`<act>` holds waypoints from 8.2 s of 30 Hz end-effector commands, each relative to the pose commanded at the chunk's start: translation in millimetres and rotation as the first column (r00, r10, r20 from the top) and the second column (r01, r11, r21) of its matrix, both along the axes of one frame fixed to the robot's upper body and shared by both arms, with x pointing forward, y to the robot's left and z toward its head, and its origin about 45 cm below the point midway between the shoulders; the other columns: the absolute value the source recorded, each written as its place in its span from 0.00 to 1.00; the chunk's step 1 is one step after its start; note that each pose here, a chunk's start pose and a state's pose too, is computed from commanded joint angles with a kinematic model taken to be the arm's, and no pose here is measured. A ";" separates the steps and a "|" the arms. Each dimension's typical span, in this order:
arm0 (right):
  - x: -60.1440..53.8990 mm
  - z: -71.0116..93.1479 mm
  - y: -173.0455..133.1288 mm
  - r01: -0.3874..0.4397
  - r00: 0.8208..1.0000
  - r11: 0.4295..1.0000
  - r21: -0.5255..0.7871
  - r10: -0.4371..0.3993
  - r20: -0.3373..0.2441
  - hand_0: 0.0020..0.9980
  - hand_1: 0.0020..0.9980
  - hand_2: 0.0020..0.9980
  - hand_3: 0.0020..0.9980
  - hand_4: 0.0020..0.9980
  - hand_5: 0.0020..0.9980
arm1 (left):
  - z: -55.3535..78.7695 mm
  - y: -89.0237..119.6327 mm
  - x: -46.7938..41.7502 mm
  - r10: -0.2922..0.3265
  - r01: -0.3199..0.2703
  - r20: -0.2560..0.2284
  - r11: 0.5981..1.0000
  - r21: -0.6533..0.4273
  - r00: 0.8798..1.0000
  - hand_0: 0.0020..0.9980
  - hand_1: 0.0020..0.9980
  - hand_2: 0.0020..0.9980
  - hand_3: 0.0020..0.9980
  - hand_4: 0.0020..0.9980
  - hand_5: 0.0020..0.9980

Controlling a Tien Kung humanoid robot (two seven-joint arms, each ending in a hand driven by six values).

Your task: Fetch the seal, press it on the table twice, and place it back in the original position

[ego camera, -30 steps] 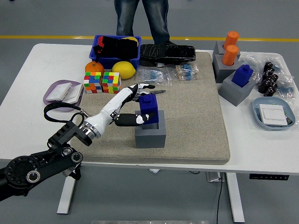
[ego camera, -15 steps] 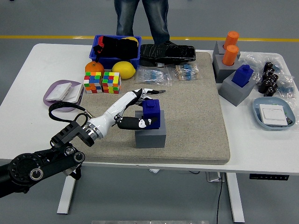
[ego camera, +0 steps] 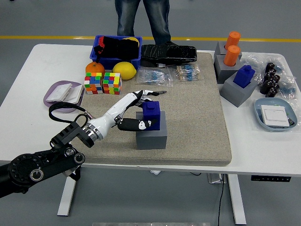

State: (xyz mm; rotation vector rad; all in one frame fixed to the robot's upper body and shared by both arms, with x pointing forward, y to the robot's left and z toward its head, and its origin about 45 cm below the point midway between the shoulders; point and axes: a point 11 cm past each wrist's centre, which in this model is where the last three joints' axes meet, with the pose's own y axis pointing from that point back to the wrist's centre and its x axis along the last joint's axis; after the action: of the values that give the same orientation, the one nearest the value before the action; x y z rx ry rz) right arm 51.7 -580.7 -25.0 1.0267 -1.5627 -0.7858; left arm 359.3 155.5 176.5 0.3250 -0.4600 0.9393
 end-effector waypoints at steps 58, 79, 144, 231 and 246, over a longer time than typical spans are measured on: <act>6.5 2.2 -1.3 -0.004 1.000 1.000 -0.004 0.004 0.014 0.78 0.68 0.66 0.62 0.79 0.45 | -4.8 -4.5 -0.7 0.001 -0.001 -0.006 1.000 -0.005 1.000 0.58 0.48 0.47 0.84 0.59 0.00; 8.2 2.7 -1.6 -0.005 1.000 1.000 -0.006 0.005 0.019 0.78 0.68 0.66 0.61 0.79 0.45 | -9.0 -1.7 -0.1 0.011 -0.011 -0.014 1.000 -0.005 1.000 0.58 0.49 0.50 0.84 0.60 0.00; 6.5 1.0 0.6 0.003 1.000 1.000 0.006 -0.004 0.022 0.78 0.68 0.66 0.61 0.79 0.44 | -1.7 -6.4 1.2 -0.019 0.017 -0.047 0.999 -0.032 0.999 0.71 0.77 0.76 0.85 0.84 0.00; 5.4 -0.6 1.4 0.023 1.000 1.000 -0.007 -0.023 0.018 0.79 0.68 0.66 0.61 0.79 0.44 | 87.4 280.6 50.0 0.665 -0.652 0.110 0.746 -0.133 0.738 0.96 0.99 0.97 0.97 0.97 0.53; 5.8 -0.9 1.7 0.018 1.000 1.000 -0.009 -0.018 0.012 0.78 0.68 0.66 0.61 0.79 0.44 | 87.0 283.6 46.4 0.671 -0.657 0.109 0.740 -0.143 0.733 0.96 0.99 0.97 0.97 0.96 0.52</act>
State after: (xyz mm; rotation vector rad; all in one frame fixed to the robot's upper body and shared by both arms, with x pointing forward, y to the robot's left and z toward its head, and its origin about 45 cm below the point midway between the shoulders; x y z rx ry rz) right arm 57.5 -579.0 -25.8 1.0139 -1.5864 -0.7851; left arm 405.6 439.1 263.5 0.3371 -0.4423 1.7036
